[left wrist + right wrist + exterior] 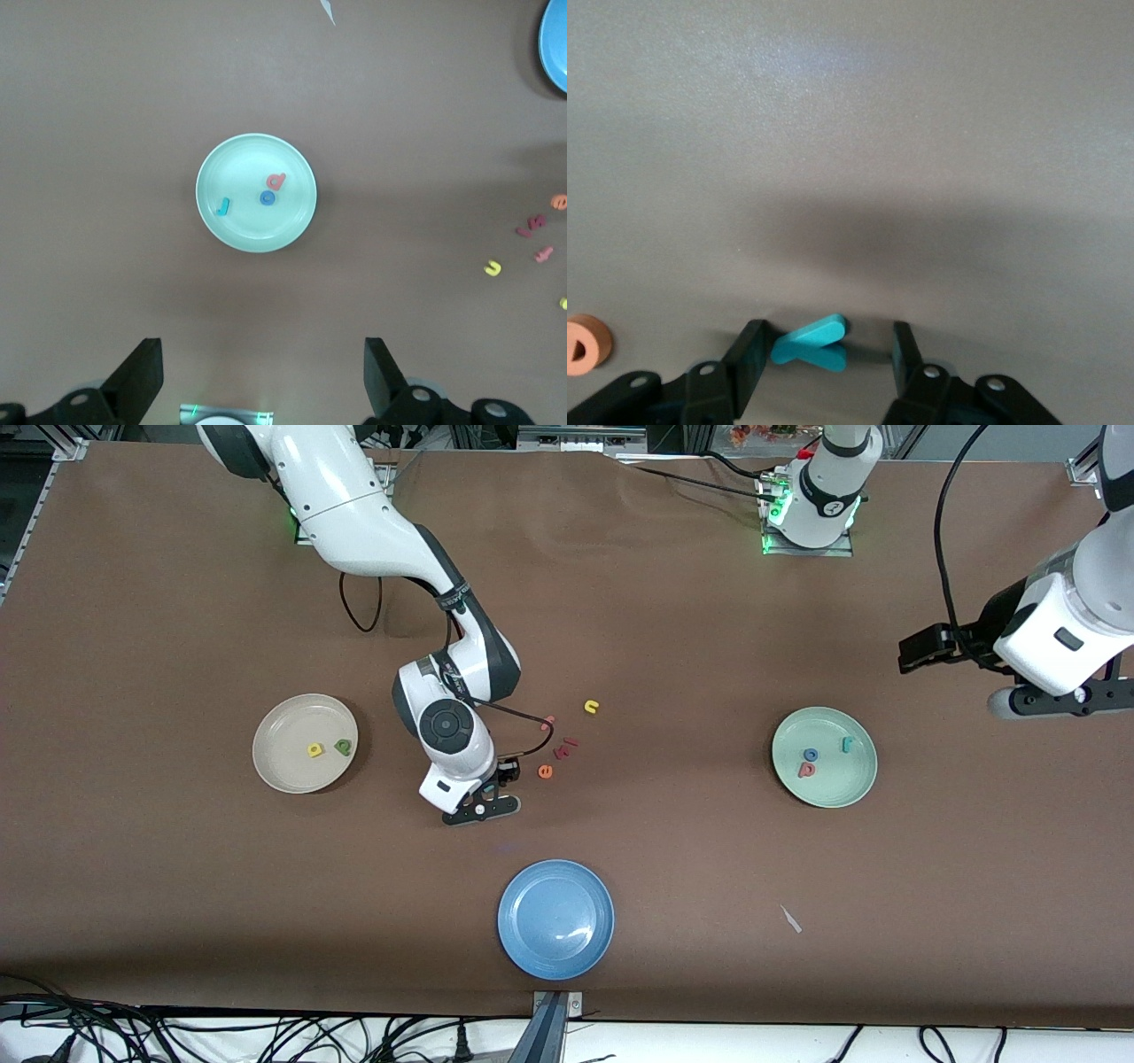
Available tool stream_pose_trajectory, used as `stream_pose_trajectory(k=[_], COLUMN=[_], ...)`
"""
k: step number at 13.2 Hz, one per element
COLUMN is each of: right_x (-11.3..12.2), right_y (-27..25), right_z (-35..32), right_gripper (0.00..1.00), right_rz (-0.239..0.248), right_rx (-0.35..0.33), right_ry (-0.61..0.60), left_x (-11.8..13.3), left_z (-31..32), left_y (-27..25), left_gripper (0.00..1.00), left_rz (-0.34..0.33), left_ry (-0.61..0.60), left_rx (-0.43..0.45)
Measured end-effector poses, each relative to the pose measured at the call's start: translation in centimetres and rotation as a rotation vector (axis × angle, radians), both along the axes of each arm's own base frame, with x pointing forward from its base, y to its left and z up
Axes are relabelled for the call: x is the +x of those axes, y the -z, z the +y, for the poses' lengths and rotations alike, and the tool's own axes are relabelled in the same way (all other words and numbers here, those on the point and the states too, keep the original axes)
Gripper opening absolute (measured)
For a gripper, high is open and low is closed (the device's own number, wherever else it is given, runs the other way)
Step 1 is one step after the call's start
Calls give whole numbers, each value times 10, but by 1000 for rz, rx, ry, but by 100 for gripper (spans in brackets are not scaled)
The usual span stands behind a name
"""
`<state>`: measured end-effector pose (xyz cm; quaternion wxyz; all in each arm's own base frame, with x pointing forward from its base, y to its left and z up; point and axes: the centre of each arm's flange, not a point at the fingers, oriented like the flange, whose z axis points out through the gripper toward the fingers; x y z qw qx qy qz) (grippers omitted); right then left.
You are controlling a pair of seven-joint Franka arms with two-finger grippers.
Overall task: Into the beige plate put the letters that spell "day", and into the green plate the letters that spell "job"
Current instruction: 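Grasp cyan y with the right gripper while the left gripper returns to rest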
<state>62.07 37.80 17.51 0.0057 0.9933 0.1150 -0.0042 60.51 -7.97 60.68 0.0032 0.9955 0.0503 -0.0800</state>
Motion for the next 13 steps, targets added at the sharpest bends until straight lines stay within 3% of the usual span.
stream_pose_trajectory(k=[3,6,9,13], right_x=[0,1,1,1], right_y=[-1,-1,-2,-2], right_z=[0,1,1,2], right_gripper=[61,58,54,51], right_rz=[-3,-5,-6,-7], right_rx=[2,3,4,5], right_ry=[0,0,-1,-1], left_x=[1,-31,-64,-65], left_z=[1,14,14,14], left_y=[5,-7,-12,-11], left_gripper=[100,100,100,100], left_rz=[-92,-182,-165,-158], left_ry=[56,92,96,100], left_rx=[1,6,19,19])
